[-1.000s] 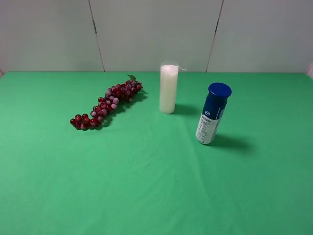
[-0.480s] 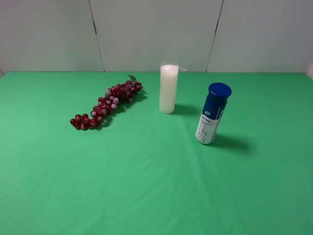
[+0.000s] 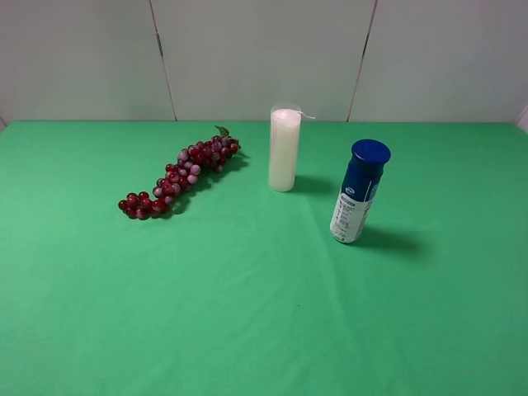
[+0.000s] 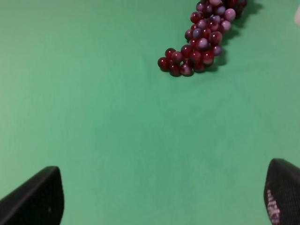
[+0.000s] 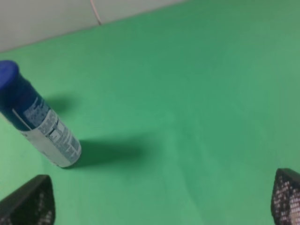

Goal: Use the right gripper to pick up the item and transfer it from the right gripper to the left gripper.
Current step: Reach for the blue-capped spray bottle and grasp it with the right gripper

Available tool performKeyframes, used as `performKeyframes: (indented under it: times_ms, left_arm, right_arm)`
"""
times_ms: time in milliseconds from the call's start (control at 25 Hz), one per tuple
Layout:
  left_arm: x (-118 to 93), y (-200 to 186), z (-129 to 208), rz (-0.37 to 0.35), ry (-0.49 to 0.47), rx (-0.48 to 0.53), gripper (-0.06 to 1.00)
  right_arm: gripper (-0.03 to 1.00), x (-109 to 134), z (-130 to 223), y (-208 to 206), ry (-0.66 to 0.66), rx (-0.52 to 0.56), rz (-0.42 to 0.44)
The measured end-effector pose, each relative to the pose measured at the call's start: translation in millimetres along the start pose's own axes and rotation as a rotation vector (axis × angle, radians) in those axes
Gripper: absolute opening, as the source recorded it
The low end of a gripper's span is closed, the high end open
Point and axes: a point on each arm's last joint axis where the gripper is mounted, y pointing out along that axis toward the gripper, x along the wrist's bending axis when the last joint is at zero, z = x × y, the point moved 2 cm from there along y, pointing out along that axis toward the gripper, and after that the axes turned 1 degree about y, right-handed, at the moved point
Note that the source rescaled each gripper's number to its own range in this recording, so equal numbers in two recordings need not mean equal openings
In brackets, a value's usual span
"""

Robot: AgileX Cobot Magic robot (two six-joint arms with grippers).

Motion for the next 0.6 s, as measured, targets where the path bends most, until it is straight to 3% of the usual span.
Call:
performKeyframes:
  times_ms: [240, 600]
  left_arm:
    - [0, 0, 0, 0.000, 0.000, 0.000, 0.79]
    - [0, 0, 0, 0.000, 0.000, 0.000, 0.79]
  right_arm:
    - [1.00, 6, -38, 30, 0.059, 0.199, 0.056]
    - [1.00, 18, -99, 92, 0.021, 0.499, 0.094]
